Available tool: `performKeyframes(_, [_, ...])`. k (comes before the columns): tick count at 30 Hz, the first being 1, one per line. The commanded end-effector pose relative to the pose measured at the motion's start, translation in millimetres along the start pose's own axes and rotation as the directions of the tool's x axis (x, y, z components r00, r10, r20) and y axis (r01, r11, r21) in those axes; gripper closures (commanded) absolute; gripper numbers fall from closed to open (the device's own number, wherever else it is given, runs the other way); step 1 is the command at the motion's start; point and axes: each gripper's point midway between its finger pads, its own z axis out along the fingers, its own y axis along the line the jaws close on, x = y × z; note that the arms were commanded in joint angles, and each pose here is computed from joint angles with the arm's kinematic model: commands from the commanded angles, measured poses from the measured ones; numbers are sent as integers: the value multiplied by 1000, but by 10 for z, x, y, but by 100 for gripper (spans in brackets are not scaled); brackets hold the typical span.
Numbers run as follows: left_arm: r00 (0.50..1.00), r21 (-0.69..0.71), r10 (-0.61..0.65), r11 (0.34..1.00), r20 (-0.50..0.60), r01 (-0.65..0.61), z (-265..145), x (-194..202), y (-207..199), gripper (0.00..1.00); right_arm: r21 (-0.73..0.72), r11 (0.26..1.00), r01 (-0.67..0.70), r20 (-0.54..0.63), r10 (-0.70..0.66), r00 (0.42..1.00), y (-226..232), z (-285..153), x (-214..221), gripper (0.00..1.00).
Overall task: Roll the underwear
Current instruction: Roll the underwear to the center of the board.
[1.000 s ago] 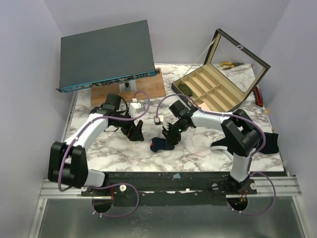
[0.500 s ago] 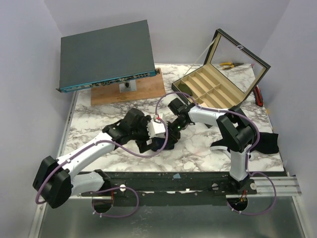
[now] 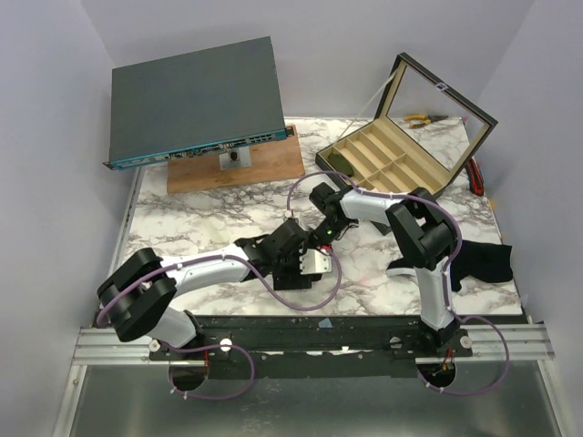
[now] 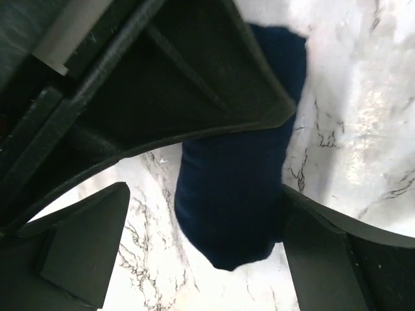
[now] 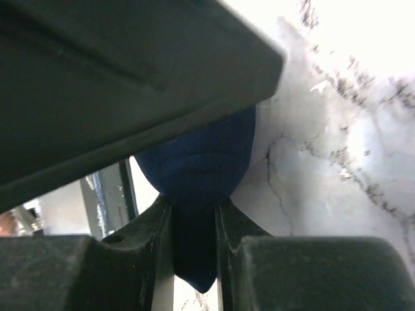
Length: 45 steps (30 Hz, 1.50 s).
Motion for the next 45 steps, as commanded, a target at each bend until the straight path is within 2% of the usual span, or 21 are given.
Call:
performKeyframes(1, [998, -37, 60, 997, -32, -61, 102, -36, 104, 1, 134, 988, -75, -318, 115, 941, -383, 154, 988, 100])
performKeyframes(13, [994, 26, 93, 995, -66, -91, 321, -69, -51, 1, 143, 986, -84, -310, 125, 943, -416, 172, 1015, 99])
performKeyframes(20, [981, 95, 177, 981, -84, -169, 391, -92, -291, 1, 186, 977, -103, -276, 152, 949, -523, 106, 943, 100])
performKeyframes(26, [958, 97, 268, 961, -103, -258, 464, -138, -426, 1, 191, 975, -110, -267, 159, 950, -539, 96, 916, 99])
performKeyframes(32, [945, 130, 307, 947, -109, -293, 536, -172, -532, 2, 191, 975, -111, -263, 160, 951, -530, 96, 918, 99])
performKeyframes(34, [949, 149, 301, 947, -96, -285, 533, -202, -572, 5, 193, 975, -106, -262, 156, 952, -535, 93, 921, 99])
performKeyframes(41, [950, 200, 292, 943, -110, -267, 549, -203, -651, 29, 202, 974, -101, -266, 154, 952, -535, 65, 953, 99])
performKeyframes(45, [956, 242, 275, 939, -100, -245, 563, -229, -725, 35, 206, 973, -101, -253, 153, 955, -526, -7, 943, 99])
